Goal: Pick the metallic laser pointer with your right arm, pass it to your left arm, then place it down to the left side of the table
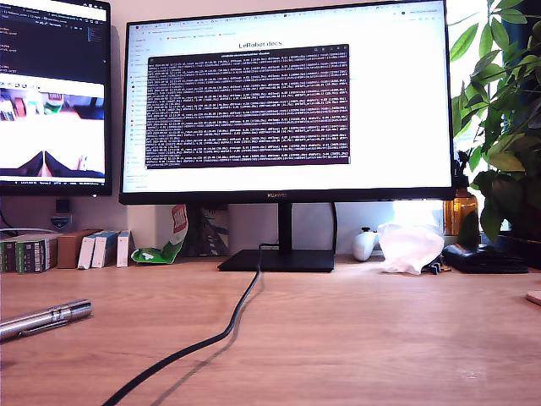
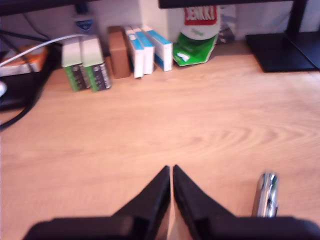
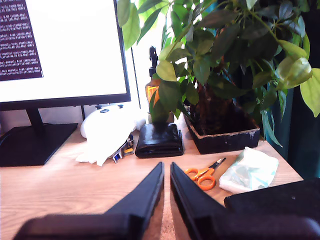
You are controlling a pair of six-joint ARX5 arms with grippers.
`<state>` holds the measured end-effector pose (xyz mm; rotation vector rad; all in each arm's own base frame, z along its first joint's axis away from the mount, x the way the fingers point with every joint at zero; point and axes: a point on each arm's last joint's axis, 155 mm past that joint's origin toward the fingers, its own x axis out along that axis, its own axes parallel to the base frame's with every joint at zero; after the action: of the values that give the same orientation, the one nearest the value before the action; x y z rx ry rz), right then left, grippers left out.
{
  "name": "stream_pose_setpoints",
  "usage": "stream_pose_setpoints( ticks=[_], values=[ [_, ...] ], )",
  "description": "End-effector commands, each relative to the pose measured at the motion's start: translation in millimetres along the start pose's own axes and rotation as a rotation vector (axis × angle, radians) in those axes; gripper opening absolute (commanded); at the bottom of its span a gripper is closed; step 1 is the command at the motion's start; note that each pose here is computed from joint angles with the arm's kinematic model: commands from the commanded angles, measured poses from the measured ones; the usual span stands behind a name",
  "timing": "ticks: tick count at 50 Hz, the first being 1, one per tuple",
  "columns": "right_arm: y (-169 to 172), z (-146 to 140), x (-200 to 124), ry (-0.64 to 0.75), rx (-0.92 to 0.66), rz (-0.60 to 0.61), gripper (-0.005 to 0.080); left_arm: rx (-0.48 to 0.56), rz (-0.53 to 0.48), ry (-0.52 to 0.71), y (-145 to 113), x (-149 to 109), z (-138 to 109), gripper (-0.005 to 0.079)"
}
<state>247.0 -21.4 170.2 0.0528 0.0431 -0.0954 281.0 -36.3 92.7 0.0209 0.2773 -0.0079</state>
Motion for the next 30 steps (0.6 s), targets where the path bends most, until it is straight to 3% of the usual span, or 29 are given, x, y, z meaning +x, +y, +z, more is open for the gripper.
stream_pose_setpoints(
  ticks=[1,8,15,22,26,30],
  values=[
    [0.4,-4.8,1.2,0.0,0.003,0.004,0.0,0.018,0.021,0.016,0.9,-4.7,-12.4,-0.0019],
    [8.1,-11.4,2.8,0.006,0.004,0.047,0.0,0.045,0.086,0.003,6.6,-11.6,-10.4,-0.0019],
    [13.1,-12.9,3.4,0.0,0.0,0.074,0.0,-0.006,0.112,-0.06,8.9,-17.8,4.5,-0.0019],
    [13.2,-13.3,3.4,0.002,0.0,0.075,0.0,-0.071,0.053,-0.123,0.4,-22.2,20.7,-0.0019],
    [13.2,-13.8,3.4,0.004,0.0,0.075,0.0,-0.067,-0.02,-0.147,-12.0,-24.7,27.7,-0.0019],
    [14.8,-14.1,3.3,0.005,0.0,0.084,0.0,-0.067,-0.032,-0.167,-12.6,-26.2,32.8,-0.0019]
  ],
)
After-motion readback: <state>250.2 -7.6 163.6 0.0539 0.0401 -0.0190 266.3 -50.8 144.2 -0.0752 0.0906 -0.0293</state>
